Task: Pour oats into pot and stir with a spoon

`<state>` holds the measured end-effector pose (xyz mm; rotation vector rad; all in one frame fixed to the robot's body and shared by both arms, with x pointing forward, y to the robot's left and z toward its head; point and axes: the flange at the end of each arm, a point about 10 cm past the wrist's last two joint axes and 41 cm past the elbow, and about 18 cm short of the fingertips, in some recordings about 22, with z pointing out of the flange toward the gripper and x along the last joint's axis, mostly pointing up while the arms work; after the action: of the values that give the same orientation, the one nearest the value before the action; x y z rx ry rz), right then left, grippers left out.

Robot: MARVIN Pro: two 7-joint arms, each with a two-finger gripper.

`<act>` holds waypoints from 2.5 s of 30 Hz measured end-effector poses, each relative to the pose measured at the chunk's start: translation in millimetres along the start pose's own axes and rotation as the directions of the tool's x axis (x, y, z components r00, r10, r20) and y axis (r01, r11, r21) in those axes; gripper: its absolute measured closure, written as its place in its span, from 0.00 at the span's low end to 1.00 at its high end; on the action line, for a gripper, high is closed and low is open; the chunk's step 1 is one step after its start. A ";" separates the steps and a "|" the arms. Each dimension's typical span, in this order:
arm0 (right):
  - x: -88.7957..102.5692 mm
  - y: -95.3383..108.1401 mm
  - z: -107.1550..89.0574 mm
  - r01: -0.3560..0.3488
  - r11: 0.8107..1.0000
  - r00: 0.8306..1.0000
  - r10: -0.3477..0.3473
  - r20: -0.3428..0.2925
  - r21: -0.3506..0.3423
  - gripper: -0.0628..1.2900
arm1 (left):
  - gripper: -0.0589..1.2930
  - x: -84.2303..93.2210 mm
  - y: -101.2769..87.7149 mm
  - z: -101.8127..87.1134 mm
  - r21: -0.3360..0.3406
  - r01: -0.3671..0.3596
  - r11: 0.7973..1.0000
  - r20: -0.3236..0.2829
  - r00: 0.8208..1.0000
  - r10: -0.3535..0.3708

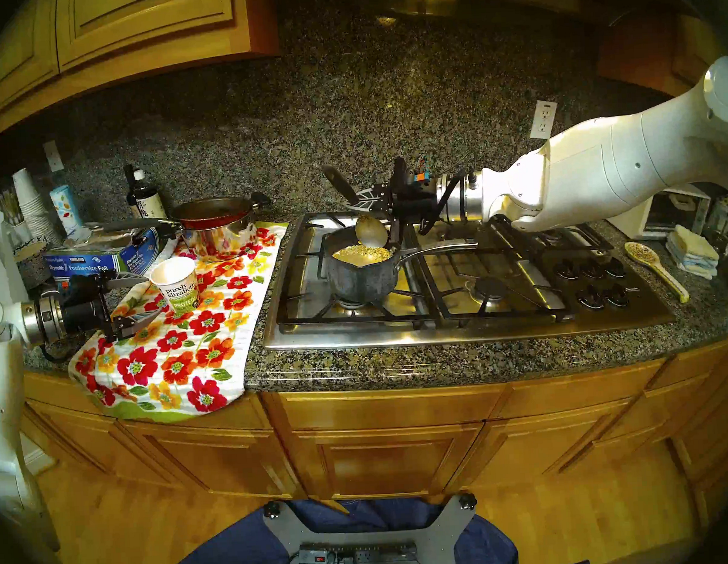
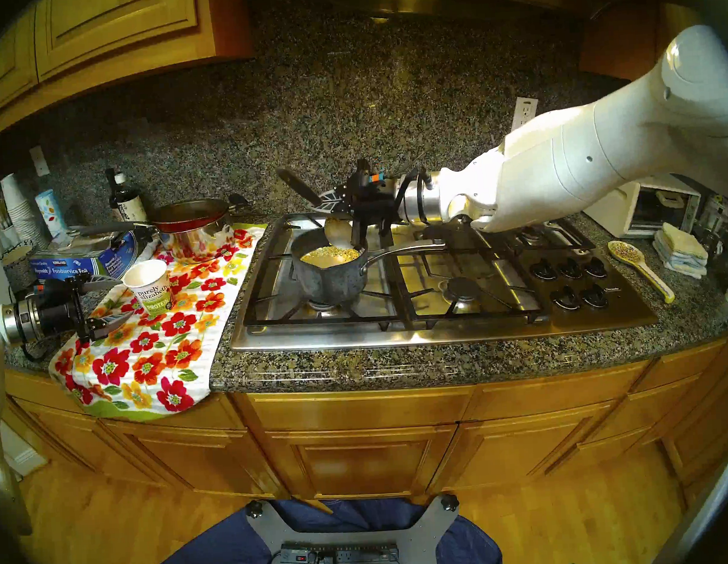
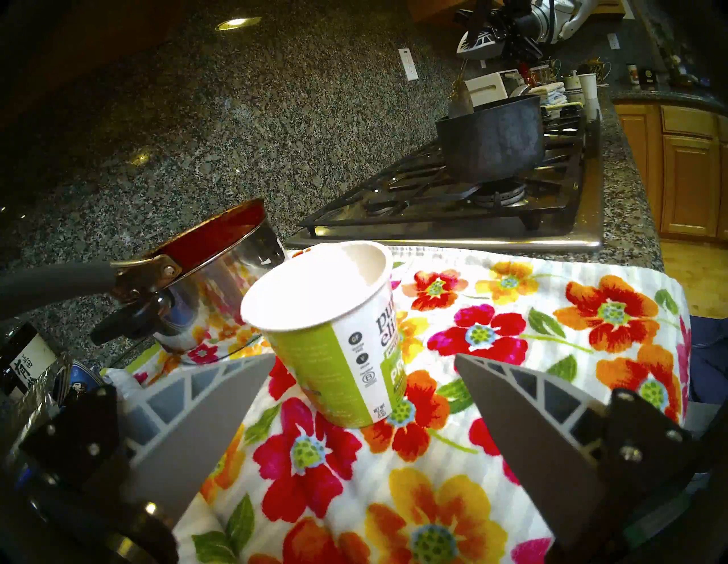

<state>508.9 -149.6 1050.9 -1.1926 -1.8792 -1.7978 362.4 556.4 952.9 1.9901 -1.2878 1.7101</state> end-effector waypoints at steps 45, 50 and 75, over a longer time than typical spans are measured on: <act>45.6 -19.2 -9.4 -0.133 0.991 0.987 0.132 -0.097 -0.003 0.98 | 0.04 0.0 0.1 0.0 -0.001 0.000 1.000 0.000 1.000 0.000; 45.9 -20.7 -8.1 -0.142 0.990 0.985 0.141 -0.100 -0.004 0.98 | 0.04 0.0 0.1 0.0 -0.001 0.000 1.000 0.000 1.000 0.000; 14.4 -50.2 12.0 -0.202 0.979 0.977 0.203 -0.072 0.019 0.98 | 0.04 0.0 0.1 0.1 -0.001 0.000 1.000 -0.001 1.000 0.000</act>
<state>468.2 -127.6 1023.8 -1.2467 -1.6603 -1.6955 362.5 556.3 952.9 1.9879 -1.2878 1.7097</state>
